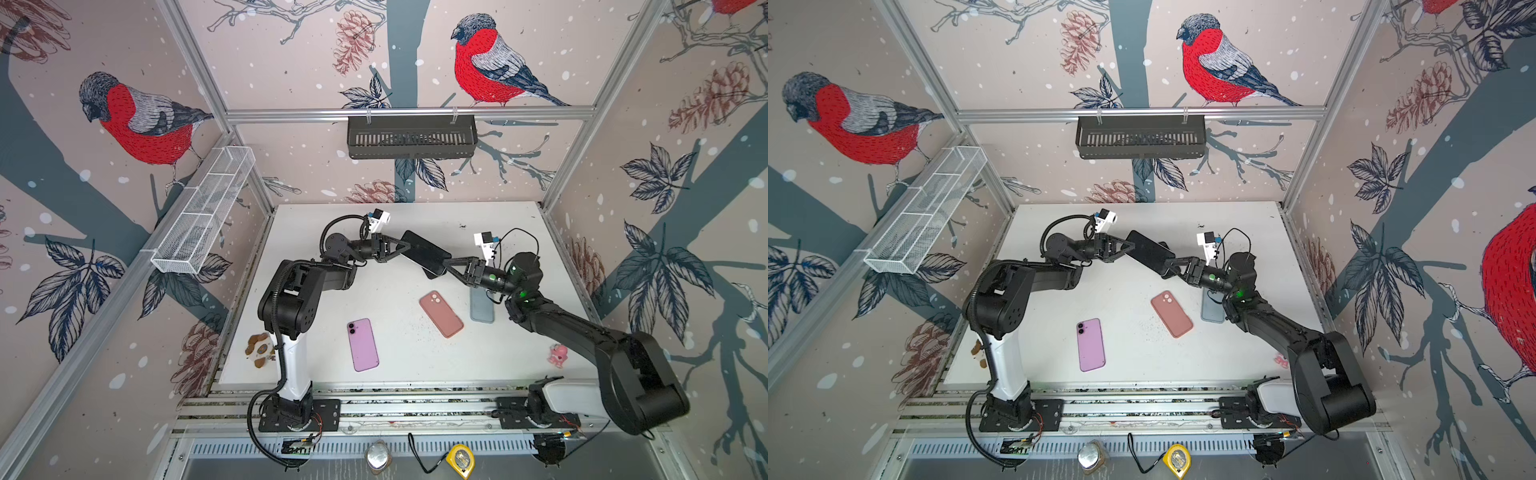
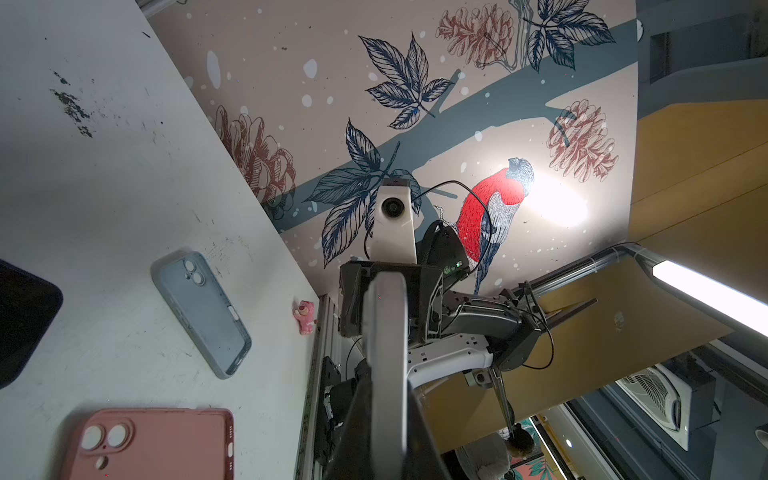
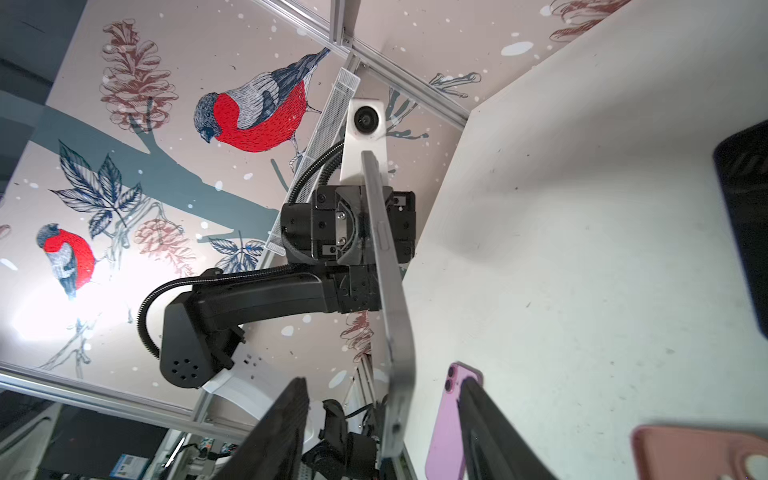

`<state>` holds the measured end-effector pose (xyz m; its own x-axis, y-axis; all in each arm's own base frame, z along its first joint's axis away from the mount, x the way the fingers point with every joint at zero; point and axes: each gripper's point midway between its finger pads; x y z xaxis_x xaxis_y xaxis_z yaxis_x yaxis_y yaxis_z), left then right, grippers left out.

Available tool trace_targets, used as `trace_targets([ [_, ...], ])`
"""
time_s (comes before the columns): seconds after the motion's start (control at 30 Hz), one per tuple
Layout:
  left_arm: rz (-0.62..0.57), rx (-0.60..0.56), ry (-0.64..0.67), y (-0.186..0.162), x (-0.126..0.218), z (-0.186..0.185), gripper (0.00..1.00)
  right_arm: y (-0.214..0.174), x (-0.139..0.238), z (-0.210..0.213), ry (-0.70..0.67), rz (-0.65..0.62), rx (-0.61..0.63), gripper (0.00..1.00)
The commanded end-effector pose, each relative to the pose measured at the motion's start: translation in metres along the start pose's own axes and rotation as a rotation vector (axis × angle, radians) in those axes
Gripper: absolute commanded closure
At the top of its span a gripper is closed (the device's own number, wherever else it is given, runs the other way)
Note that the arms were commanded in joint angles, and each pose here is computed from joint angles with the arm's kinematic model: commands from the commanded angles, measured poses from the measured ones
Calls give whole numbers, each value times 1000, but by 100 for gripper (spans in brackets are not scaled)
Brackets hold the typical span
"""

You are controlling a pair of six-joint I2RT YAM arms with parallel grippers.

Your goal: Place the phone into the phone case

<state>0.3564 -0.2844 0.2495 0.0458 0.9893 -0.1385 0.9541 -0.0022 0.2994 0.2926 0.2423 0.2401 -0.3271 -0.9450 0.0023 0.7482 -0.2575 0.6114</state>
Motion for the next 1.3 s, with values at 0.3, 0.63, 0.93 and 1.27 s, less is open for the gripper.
trace_targets([
  [0.3, 10, -222, -73, -8, 3, -33, 100, 16, -12, 24, 113, -52, 50, 61],
  [0.63, 9, -246, -73, -10, 3, -35, 88, 14, -16, 22, 111, -43, 41, 82],
  [0.93, -38, -273, -2, -5, 9, -24, 64, 32, 8, 11, -23, -100, 97, 93],
  [1.27, 68, -472, 935, 2, 19, 91, 61, 54, 96, -27, -506, -175, 157, 94],
])
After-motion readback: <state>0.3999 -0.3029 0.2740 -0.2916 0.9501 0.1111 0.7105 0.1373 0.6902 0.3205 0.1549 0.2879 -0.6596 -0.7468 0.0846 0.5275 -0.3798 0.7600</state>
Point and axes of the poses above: each gripper's point midway between its finger pads, its own x axis back along the fingers, its own z axis along the line the jaws close on, y = z × x, and after that the axes turned 8 degrees about x, right-handed
